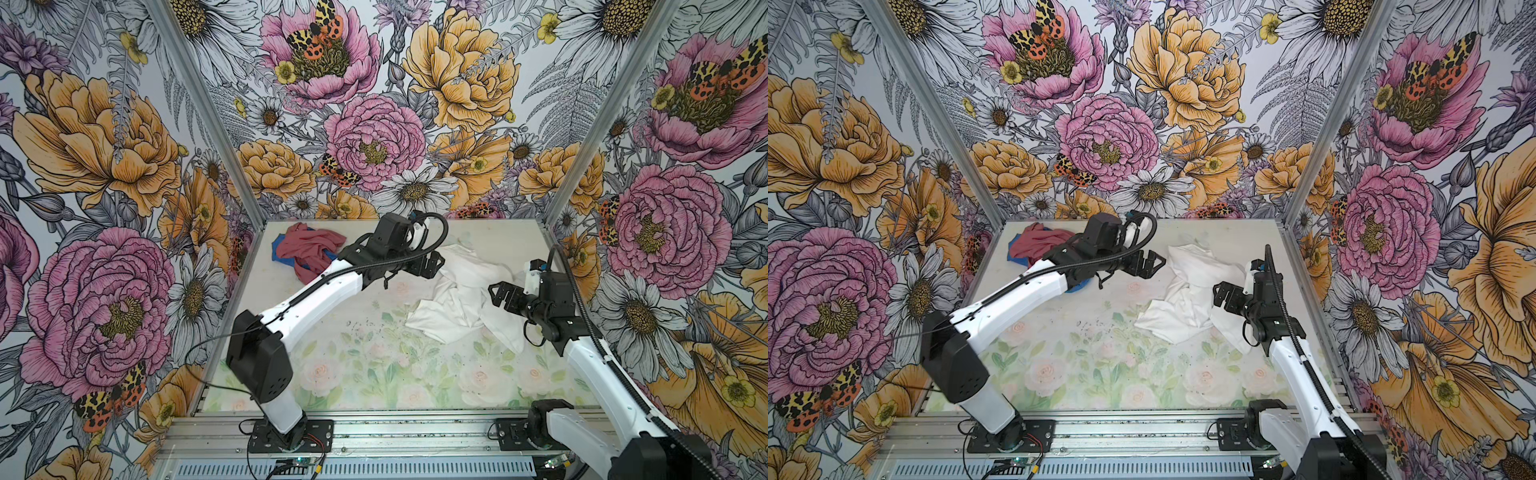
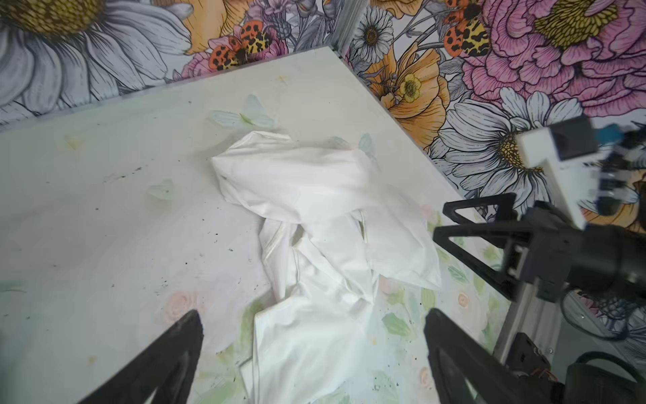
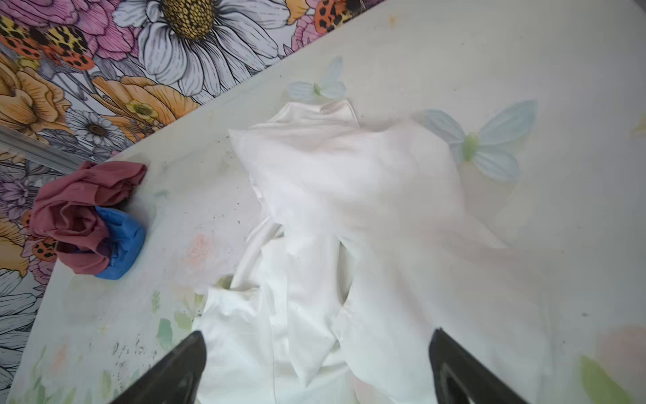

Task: Pick out a specific cloth from the pile
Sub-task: 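Drag the white shirt with the left gripper toward the table center, then release the white shirt and reach the right gripper down onto it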

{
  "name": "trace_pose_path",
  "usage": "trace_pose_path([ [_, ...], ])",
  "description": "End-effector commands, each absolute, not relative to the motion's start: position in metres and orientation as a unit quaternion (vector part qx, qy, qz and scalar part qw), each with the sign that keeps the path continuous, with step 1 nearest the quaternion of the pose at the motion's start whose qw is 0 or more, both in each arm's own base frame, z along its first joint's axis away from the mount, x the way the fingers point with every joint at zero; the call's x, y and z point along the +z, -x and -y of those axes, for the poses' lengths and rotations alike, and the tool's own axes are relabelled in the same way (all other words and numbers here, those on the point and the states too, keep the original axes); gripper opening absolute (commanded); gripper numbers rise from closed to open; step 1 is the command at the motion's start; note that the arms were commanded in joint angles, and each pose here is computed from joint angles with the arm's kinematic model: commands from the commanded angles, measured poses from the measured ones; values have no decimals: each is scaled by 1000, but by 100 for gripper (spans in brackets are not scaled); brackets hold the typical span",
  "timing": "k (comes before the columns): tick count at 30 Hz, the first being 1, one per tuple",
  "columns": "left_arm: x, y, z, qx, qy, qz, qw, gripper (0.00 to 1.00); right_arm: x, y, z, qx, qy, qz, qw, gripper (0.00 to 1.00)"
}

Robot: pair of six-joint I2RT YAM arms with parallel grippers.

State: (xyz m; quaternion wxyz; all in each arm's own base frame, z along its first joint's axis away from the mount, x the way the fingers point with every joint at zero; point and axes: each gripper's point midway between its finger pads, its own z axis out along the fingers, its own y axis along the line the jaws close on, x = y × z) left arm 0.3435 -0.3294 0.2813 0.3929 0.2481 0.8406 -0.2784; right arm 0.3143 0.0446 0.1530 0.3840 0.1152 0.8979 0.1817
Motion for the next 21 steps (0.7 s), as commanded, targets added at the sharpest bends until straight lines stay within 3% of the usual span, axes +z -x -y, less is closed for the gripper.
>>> trace_pose_path([
  [1, 257, -313, 296, -215, -276, -848, 398, 99, 128, -316, -24, 122, -130, -915, 362, 98],
  [3, 247, -291, 284, -207, -286, -849, 394, 99, 108, -319, -13, 98, -145, -926, 335, 96],
  [6, 241, -272, 271, -197, -293, -847, 398, 99, 90, -327, -2, 97, -160, -934, 304, 84],
  [8, 239, -264, 265, -197, -298, -844, 400, 99, 85, -333, -1, 115, -162, -936, 289, 76],
  [13, 239, -264, 260, -181, -310, -840, 406, 99, 72, -335, 1, 112, -166, -942, 269, 67],
  [18, 256, -273, 265, -173, -319, -833, 418, 99, 66, -335, -4, 124, -161, -945, 256, 27],
  [20, 271, -276, 265, -170, -315, -831, 426, 99, 76, -337, -6, 132, -162, -940, 269, 0],
  [21, 278, -278, 265, -169, -312, -831, 429, 99, 83, -338, -5, 132, -163, -937, 279, 0],
])
